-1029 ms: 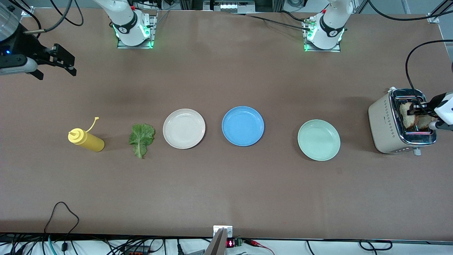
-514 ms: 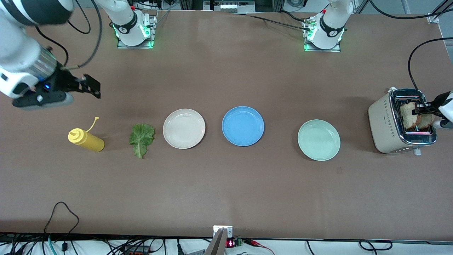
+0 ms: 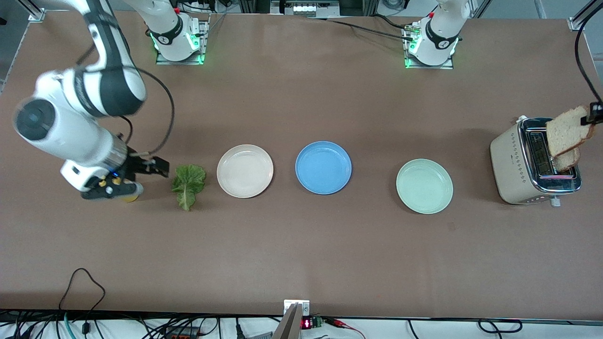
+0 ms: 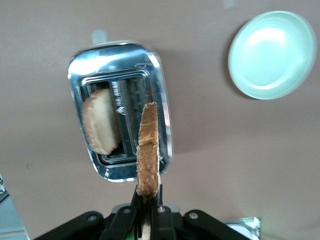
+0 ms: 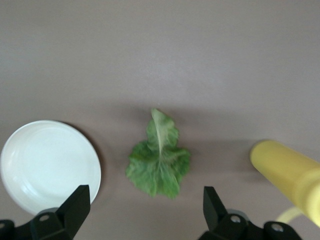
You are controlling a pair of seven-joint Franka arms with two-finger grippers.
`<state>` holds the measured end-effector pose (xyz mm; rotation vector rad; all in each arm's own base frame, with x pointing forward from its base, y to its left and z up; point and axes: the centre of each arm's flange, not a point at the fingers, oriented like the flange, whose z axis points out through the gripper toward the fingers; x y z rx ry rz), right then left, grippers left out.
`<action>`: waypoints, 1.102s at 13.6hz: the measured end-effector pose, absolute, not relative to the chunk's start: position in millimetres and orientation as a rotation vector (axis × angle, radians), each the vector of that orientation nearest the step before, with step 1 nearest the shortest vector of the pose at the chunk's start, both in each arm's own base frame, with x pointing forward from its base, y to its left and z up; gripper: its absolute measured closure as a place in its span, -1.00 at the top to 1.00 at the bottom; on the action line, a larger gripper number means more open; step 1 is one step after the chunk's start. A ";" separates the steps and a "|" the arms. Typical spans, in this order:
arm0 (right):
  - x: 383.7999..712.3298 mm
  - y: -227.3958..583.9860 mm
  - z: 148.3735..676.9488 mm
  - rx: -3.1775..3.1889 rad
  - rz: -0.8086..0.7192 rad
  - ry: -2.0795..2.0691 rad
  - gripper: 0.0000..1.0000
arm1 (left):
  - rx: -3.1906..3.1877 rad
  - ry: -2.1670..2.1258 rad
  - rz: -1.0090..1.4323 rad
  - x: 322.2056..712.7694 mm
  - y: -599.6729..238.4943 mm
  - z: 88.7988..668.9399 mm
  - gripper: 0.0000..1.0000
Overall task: Make sandwich in blue plate with both arms
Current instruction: 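Lift the bread with the left gripper while the right gripper grasps the lettuce, then lower the bread onto the blue plate with the left gripper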
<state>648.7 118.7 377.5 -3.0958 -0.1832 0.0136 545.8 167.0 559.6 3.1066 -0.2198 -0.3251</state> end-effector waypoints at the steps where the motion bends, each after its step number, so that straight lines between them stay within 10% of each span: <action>1: 653.6 124.3 353.1 -3.095 0.015 -0.185 1.00 | 3.100 -0.283 -0.331 549.9 144.3 569.9 -0.84; 15: 665.7 130.9 189.1 -3.149 0.016 -0.261 0.93 | 2.375 -0.383 -0.554 616.5 -105.7 403.4 -0.84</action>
